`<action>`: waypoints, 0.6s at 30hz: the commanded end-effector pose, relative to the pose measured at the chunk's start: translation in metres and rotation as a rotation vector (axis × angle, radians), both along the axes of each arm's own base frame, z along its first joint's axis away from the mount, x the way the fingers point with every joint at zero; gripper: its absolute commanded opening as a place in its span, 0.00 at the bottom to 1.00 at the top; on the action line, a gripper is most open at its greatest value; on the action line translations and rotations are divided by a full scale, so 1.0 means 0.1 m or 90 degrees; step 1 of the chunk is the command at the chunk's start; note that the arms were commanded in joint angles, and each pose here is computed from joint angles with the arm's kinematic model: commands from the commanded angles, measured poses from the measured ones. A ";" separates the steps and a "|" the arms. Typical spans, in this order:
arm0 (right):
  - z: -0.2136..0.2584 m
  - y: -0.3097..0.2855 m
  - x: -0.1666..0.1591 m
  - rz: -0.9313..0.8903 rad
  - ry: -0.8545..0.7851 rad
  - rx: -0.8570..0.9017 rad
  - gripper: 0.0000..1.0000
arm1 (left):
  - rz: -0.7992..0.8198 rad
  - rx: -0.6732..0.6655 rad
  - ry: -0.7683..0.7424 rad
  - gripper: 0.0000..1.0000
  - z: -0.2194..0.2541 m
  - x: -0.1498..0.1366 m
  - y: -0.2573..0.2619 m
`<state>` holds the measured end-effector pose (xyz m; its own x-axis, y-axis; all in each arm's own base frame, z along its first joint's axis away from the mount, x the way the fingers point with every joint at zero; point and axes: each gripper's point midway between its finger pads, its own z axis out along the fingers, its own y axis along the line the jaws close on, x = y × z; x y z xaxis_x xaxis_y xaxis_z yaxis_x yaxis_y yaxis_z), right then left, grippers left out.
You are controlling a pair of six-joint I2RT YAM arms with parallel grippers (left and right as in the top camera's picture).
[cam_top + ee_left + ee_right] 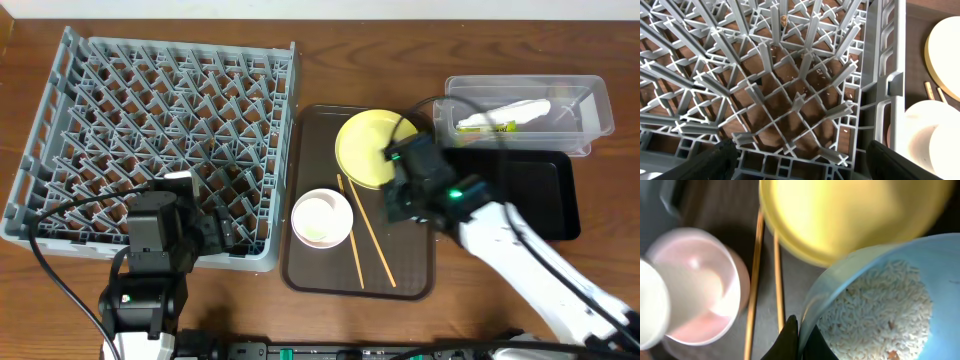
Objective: Sort waste into correct bins and load items into the dishwasher
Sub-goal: 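Grasp the rim of the blue rice bowl with the right gripper, then tip the blue bowl over the black tray to dump the rice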
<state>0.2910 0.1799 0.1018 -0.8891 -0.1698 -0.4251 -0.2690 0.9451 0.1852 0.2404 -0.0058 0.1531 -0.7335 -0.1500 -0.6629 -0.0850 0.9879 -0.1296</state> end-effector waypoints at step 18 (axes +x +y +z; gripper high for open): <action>0.47 -0.99 0.29 -0.189 0.062 0.366 0.01 | 0.007 -0.003 -0.017 0.85 0.11 0.03 0.01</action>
